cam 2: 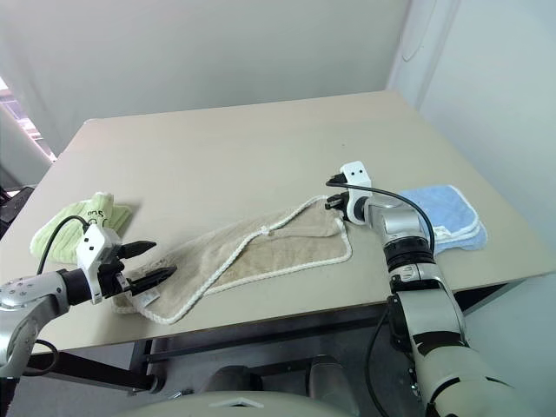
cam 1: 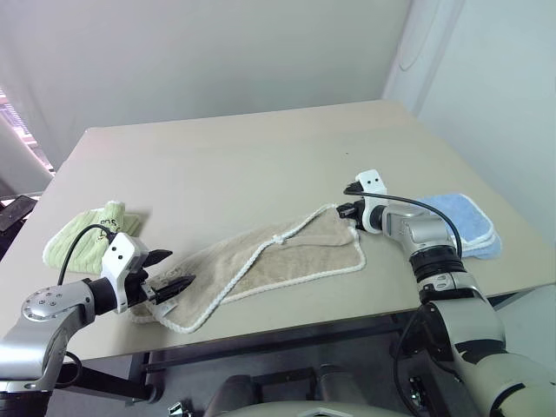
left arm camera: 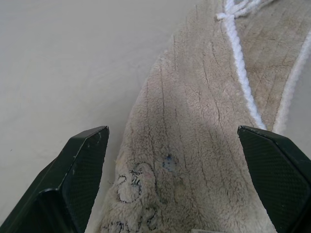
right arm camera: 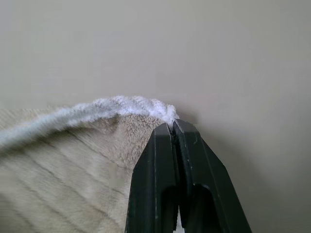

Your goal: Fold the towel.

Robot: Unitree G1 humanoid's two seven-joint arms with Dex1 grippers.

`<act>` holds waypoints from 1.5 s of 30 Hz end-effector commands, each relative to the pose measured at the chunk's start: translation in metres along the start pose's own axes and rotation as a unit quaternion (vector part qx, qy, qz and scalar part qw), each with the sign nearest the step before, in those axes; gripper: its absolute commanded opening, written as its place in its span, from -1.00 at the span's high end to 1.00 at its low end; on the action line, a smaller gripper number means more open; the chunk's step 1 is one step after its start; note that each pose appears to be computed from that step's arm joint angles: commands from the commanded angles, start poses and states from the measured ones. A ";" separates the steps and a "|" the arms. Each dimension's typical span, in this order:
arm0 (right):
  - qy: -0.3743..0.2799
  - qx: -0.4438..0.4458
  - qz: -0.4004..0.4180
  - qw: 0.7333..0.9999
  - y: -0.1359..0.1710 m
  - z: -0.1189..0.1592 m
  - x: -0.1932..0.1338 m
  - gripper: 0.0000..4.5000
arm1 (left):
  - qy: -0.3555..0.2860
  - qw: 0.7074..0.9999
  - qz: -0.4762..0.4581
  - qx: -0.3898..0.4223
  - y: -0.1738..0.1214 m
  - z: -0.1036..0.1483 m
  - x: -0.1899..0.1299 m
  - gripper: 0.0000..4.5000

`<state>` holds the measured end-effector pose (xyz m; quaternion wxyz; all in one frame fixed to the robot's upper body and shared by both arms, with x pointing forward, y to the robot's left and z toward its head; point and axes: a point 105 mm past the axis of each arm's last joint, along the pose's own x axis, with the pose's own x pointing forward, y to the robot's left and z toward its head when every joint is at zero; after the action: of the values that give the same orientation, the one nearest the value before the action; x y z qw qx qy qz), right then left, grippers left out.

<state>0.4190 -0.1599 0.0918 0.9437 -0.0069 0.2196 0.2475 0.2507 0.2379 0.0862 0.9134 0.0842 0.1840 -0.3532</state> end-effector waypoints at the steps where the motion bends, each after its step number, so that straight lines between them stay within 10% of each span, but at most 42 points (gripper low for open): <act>1: -0.092 -0.023 0.031 0.995 0.013 0.055 -0.016 0.98 | -0.019 1.000 0.013 0.019 0.007 0.018 -0.008 -1.00; 11: -0.091 -0.054 0.035 0.994 0.023 0.052 -0.010 0.98 | 0.021 0.998 -0.045 0.032 -0.034 0.024 -0.053 -1.00; 16: -0.163 -0.035 0.047 0.985 0.031 0.092 -0.018 0.98 | 0.038 0.998 -0.030 0.032 -0.031 0.015 -0.061 -1.00; 28: -0.287 -0.091 0.076 0.951 0.067 0.185 -0.058 0.98 | 0.058 0.997 -0.048 0.034 -0.041 -0.027 -0.032 -1.00; 45: -0.341 -0.155 0.102 0.922 0.114 0.224 -0.083 0.98 | 0.011 0.996 -0.068 0.055 -0.037 -0.010 0.006 -1.00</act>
<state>0.4053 -0.0785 0.3076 0.9294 -0.0365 -0.1058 0.3517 0.2230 0.2161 0.0655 0.8775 0.1280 0.1961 -0.4186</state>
